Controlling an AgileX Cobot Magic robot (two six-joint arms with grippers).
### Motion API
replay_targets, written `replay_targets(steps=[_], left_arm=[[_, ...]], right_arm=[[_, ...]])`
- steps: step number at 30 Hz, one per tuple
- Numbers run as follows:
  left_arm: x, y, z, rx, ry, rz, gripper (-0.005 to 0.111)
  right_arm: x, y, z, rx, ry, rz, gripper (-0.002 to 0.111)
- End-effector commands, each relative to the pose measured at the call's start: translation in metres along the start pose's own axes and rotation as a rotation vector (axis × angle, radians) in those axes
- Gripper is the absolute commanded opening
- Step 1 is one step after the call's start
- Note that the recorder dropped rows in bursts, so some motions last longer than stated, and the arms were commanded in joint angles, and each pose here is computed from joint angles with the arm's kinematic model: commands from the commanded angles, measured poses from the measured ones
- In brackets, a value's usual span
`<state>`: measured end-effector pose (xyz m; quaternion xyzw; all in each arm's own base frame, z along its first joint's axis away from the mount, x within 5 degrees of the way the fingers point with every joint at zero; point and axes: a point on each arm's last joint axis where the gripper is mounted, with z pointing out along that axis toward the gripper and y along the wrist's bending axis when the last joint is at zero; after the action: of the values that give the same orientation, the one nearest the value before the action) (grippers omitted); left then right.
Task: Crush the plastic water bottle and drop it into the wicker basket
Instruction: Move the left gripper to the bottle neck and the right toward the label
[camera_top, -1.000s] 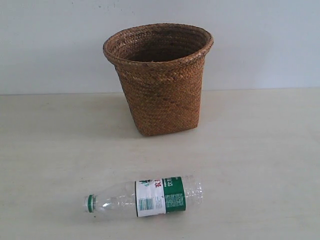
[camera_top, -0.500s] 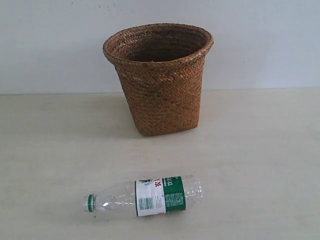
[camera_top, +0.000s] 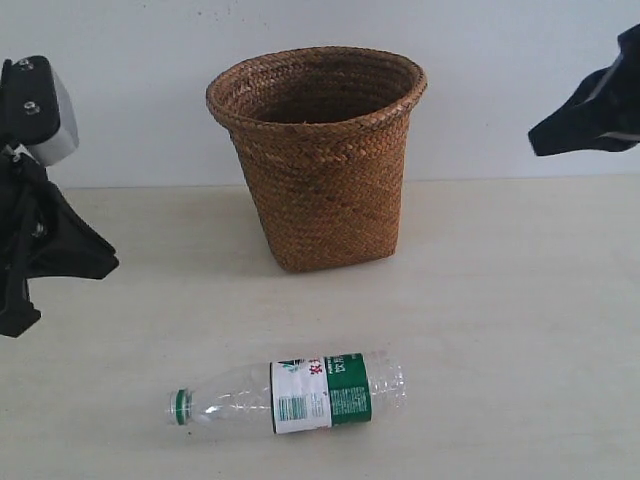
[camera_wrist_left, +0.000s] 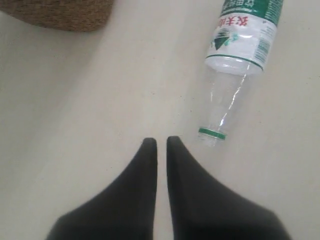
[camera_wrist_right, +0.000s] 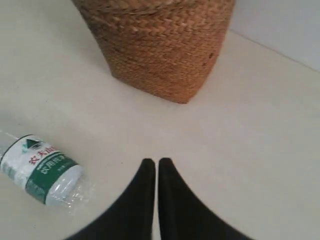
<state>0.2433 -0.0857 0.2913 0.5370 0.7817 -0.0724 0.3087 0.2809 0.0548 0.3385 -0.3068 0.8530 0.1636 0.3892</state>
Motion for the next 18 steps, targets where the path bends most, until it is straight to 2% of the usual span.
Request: replay_targets(steps=[1, 7, 9, 10, 13, 15, 17, 18], left_arm=[[-0.001, 0.001, 0.012, 0.057, 0.002, 0.029, 0.004], [0.007, 0.004, 0.038, 0.152, 0.047, 0.019, 0.004], [0.008, 0.003, 0.049, 0.207, 0.037, 0.057, 0.008], [0.008, 0.003, 0.052, 0.219, 0.027, 0.062, 0.013], [0.005, -0.004, 0.069, 0.265, 0.036, 0.08, 0.052], [0.004, -0.007, 0.079, 0.268, 0.046, 0.092, 0.067], [0.005, -0.009, 0.087, 0.287, 0.06, 0.116, 0.071], [0.007, -0.012, 0.095, 0.315, 0.083, 0.18, 0.071]], right_arm=[[-0.006, 0.02, 0.018, -0.101, 0.013, -0.095, 0.0], [-0.002, 0.05, 0.056, -0.262, 0.111, -0.148, 0.0], [-0.003, 0.062, 0.071, -0.334, 0.153, -0.178, 0.0], [-0.003, 0.067, 0.076, -0.355, 0.164, -0.187, 0.0], [-0.002, 0.084, 0.103, -0.425, 0.219, -0.211, 0.0], [0.001, 0.09, 0.112, -0.438, 0.237, -0.224, 0.0], [0.003, 0.091, 0.119, -0.433, 0.246, -0.231, 0.0], [0.004, 0.091, 0.122, -0.434, 0.253, -0.227, 0.0]])
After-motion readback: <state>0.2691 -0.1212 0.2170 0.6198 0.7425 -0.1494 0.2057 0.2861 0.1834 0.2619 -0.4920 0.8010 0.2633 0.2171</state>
